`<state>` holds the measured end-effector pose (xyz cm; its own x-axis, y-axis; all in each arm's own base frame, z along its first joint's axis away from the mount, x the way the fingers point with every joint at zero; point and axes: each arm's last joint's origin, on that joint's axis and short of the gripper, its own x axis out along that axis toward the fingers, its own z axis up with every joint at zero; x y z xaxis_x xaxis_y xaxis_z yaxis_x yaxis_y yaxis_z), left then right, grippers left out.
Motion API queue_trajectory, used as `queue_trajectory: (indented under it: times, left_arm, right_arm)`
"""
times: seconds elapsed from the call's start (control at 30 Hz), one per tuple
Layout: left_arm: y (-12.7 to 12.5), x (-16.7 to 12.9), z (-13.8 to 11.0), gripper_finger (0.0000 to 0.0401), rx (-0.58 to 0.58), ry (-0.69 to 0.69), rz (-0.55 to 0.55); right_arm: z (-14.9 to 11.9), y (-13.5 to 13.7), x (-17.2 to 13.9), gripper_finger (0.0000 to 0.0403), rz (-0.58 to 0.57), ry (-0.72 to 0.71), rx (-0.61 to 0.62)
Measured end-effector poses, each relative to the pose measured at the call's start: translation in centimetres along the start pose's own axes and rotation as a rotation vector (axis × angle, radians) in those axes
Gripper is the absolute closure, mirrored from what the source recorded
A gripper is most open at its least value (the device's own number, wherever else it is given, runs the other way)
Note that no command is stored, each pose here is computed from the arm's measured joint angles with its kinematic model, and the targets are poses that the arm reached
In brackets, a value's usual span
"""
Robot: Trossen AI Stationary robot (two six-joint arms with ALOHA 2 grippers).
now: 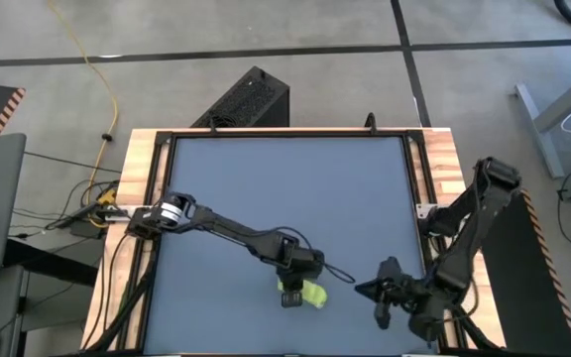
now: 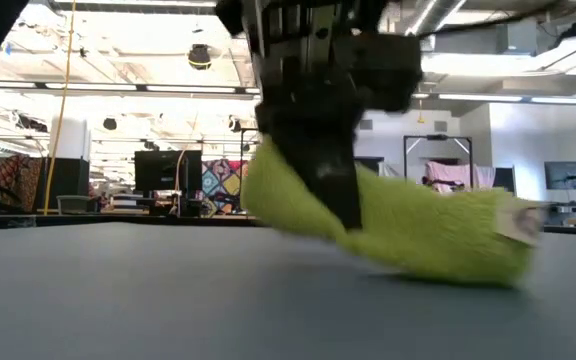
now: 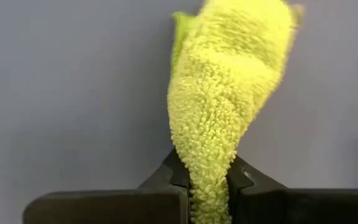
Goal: Roll towel
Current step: Roll the green towel
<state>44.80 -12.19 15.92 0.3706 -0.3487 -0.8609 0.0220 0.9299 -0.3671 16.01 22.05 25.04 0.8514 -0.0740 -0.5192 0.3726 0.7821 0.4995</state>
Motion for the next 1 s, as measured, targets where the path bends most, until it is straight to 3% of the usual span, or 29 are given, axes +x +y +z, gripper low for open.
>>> queue_trajectory:
  times: [0.17, 0.27, 0.4, 0.53, 0.8, 1.0]
  left_arm:
    - [0.2, -5.0, 0.0, 0.0389, -0.043, -0.106, 0.142]
    - [1.3, -7.6, -1.6, 0.0390, -0.157, -0.155, 0.238]
    - [2.8, -11.2, -6.3, 0.0390, -0.425, -0.252, 0.380]
    - [3.5, -13.9, -12.5, 0.0389, -0.714, -0.422, 0.493]
    - [4.1, -14.9, -22.1, 0.0388, -1.079, -0.721, 0.531]
    - [4.8, -13.6, -26.2, 0.0387, -1.194, -0.711, 0.584]
  right_arm:
    - [1.4, -0.3, -2.1, 0.0358, 0.033, -0.110, 0.001]
    - [2.1, -0.4, -2.7, 0.0364, 0.041, -0.149, -0.006]
    - [2.5, -0.5, -2.7, 0.0374, 0.033, -0.177, -0.005]
    - [2.9, -0.7, -2.1, 0.0380, 0.004, -0.192, -0.007]
    - [4.8, -1.3, 0.0, 0.0376, -0.086, -0.216, -0.036]
    - [6.4, -1.4, 1.7, 0.0375, -0.082, -0.140, -0.048]
